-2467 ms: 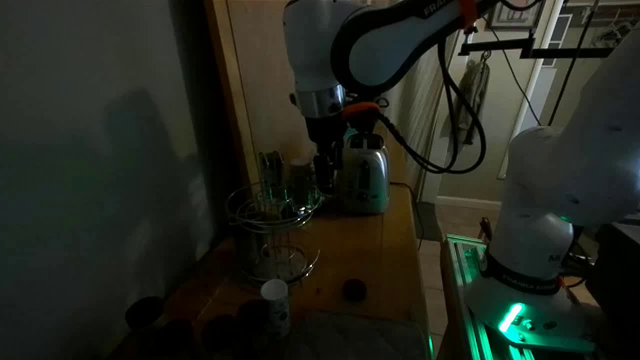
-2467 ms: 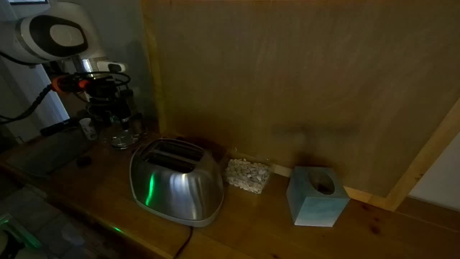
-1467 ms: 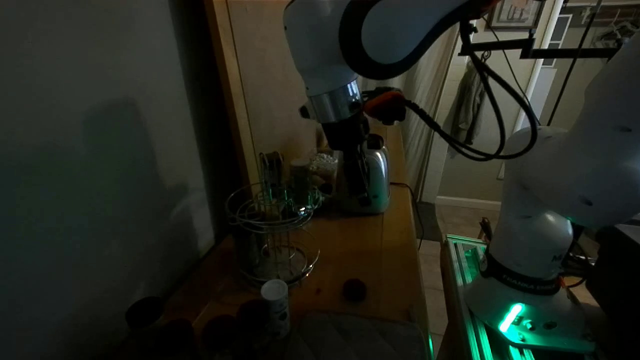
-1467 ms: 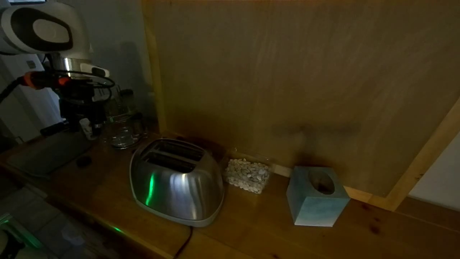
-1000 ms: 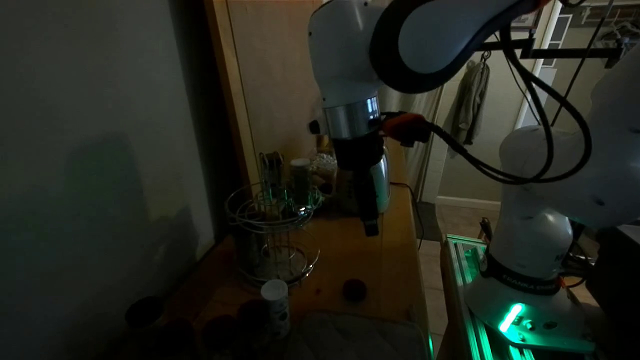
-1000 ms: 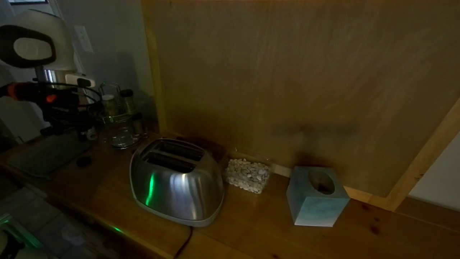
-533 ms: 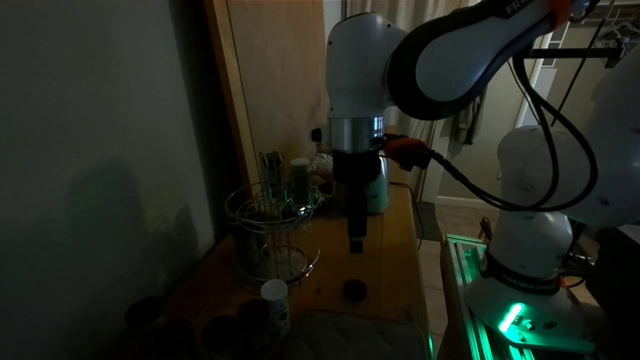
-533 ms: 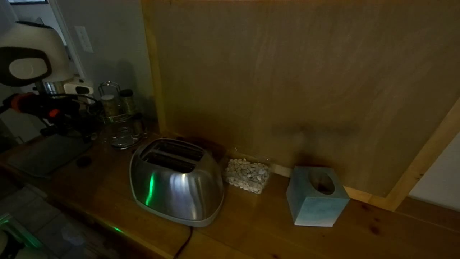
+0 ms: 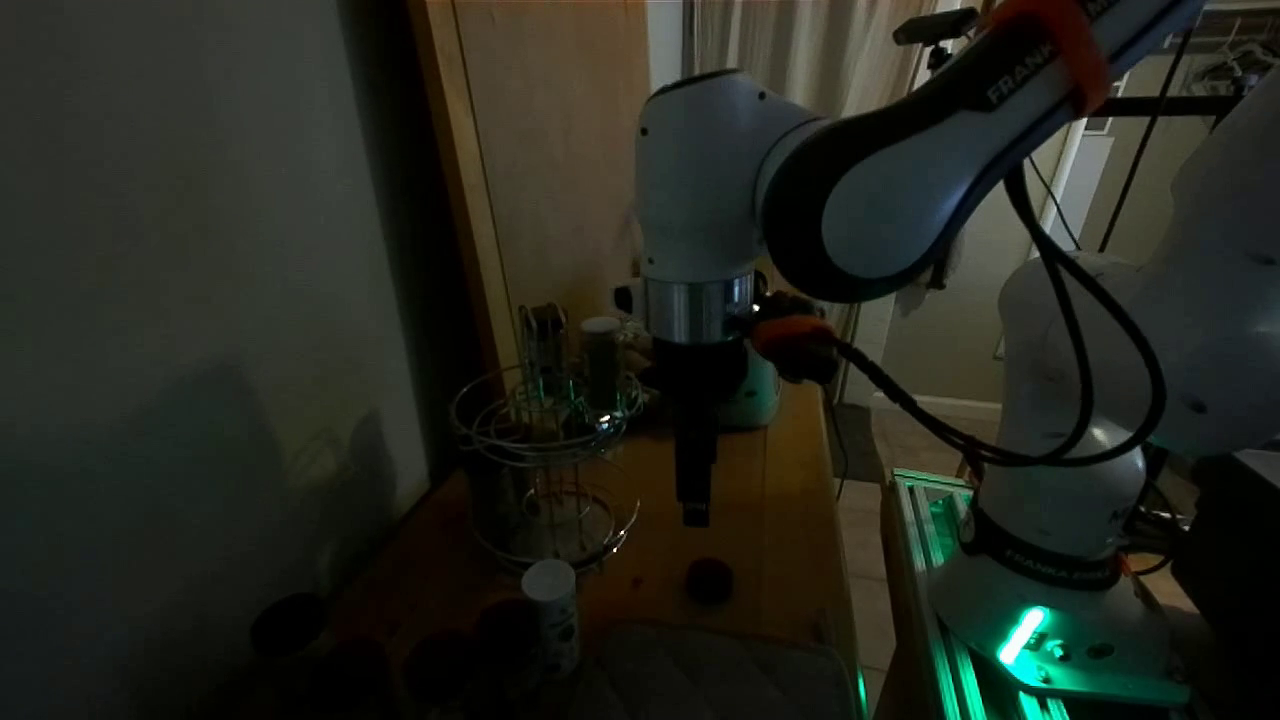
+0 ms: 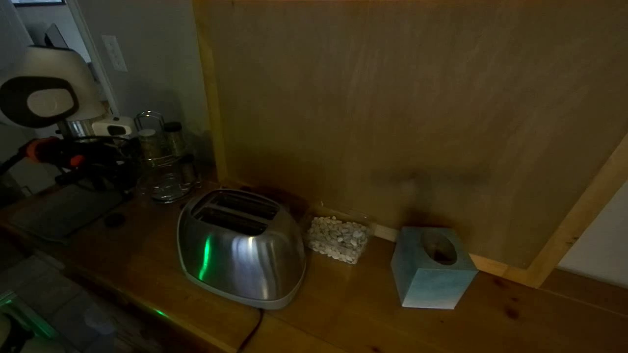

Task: Move the object to the rack

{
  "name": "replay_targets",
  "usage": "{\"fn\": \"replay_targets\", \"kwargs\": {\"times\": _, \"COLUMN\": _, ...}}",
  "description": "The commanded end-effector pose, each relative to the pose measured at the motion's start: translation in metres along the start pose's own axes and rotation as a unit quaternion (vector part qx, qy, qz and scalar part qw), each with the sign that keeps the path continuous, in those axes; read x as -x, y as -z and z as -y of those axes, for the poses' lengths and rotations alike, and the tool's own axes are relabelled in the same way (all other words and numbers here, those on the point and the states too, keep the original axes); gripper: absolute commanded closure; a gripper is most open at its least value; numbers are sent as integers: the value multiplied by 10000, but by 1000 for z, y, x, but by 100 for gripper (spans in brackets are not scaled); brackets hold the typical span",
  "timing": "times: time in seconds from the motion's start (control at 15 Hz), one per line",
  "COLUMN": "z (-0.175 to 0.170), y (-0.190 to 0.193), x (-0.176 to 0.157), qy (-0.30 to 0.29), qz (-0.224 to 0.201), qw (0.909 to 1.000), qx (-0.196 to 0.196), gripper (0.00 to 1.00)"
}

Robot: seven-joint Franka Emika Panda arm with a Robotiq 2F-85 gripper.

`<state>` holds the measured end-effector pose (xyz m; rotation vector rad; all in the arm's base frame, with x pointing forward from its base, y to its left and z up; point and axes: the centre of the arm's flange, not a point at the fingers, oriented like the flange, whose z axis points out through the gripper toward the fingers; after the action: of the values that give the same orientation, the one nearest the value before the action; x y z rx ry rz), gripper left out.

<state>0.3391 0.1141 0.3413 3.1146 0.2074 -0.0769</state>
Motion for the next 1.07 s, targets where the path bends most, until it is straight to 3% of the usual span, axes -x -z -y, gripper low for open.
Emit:
{"fn": "replay_targets", "kwargs": {"times": 0.0, "z": 20, "y": -32, "x": -4, "qy": 73, "qz": -118, "qw": 9999, "qx": 76, "gripper": 0}}
{"fn": "replay_targets", "kwargs": {"times": 0.2, "z": 23, "y": -45, "x": -5, "qy": 182, "qz": -80, "qw": 9997, "qx": 165, "gripper": 0}}
{"fn": "replay_targets", "kwargs": {"times": 0.53, "z": 17, "y": -69, "x": -7, "qy": 107, "qz": 341, "qw": 9985, "qx": 413, "gripper": 0}}
{"fn": "replay_targets", "kwargs": {"times": 0.93, "z": 20, "y": -86, "x": -5, "qy": 217, "qz": 750, "qw": 9963, "qx": 351, "gripper": 0}}
{"fn": "replay_targets", "kwargs": {"times": 1.0, "z": 20, "y": -86, "x": -6, "qy": 203, "qz": 738, "qw": 9964, "qx": 357, "gripper": 6}}
